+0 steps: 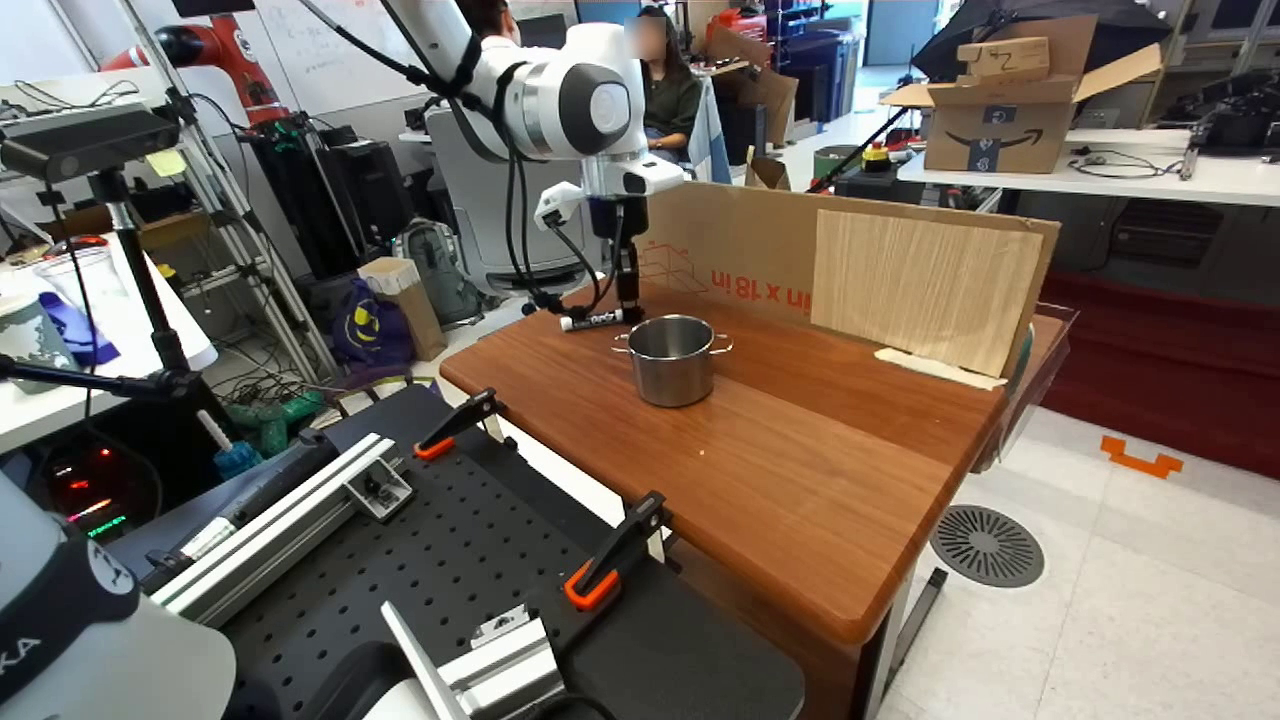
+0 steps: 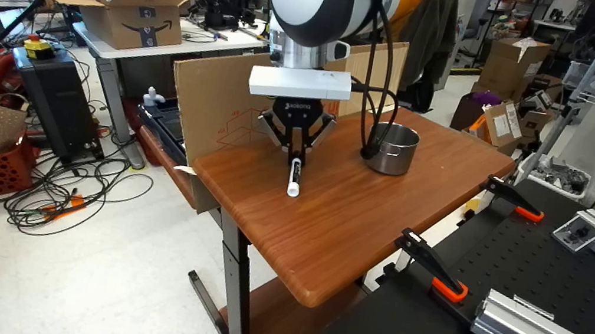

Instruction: Pick up the marker and put it in the bowl

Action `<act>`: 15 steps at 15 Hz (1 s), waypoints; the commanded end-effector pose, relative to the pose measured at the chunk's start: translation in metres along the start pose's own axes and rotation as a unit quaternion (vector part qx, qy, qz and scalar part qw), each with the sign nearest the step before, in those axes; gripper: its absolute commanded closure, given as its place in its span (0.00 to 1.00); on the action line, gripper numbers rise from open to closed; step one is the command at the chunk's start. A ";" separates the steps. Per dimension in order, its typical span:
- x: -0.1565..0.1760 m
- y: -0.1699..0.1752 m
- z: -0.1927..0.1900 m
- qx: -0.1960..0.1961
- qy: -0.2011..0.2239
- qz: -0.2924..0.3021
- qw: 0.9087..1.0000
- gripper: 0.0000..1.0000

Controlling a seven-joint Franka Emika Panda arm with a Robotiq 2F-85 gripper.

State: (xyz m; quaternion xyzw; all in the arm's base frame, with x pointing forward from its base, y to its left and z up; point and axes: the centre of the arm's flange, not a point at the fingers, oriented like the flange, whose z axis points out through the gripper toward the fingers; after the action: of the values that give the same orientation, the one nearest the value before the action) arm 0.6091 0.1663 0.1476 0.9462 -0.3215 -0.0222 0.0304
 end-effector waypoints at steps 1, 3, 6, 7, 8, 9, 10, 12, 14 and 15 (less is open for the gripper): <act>-0.002 0.002 -0.012 0.000 0.016 0.010 1.000 0.95; -0.006 0.008 -0.025 0.002 0.036 0.012 0.999 0.95; -0.015 0.017 -0.050 0.009 0.078 0.034 0.996 0.95; -0.020 0.021 -0.058 0.010 0.093 0.044 0.995 0.95; -0.024 0.024 -0.065 0.011 0.106 0.053 0.993 0.95; -0.030 0.029 -0.071 0.006 0.121 0.064 0.991 0.95; -0.036 0.033 -0.075 0.004 0.135 0.074 0.988 0.95; -0.050 0.045 -0.079 -0.008 0.164 0.097 0.982 0.95; -0.064 0.057 -0.081 -0.020 0.191 0.119 0.974 0.95; -0.071 0.066 -0.083 -0.025 0.206 0.133 0.969 0.95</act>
State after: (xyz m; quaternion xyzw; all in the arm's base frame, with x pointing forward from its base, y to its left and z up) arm 0.5536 0.1653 0.2257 0.9007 -0.4026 0.1258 0.1044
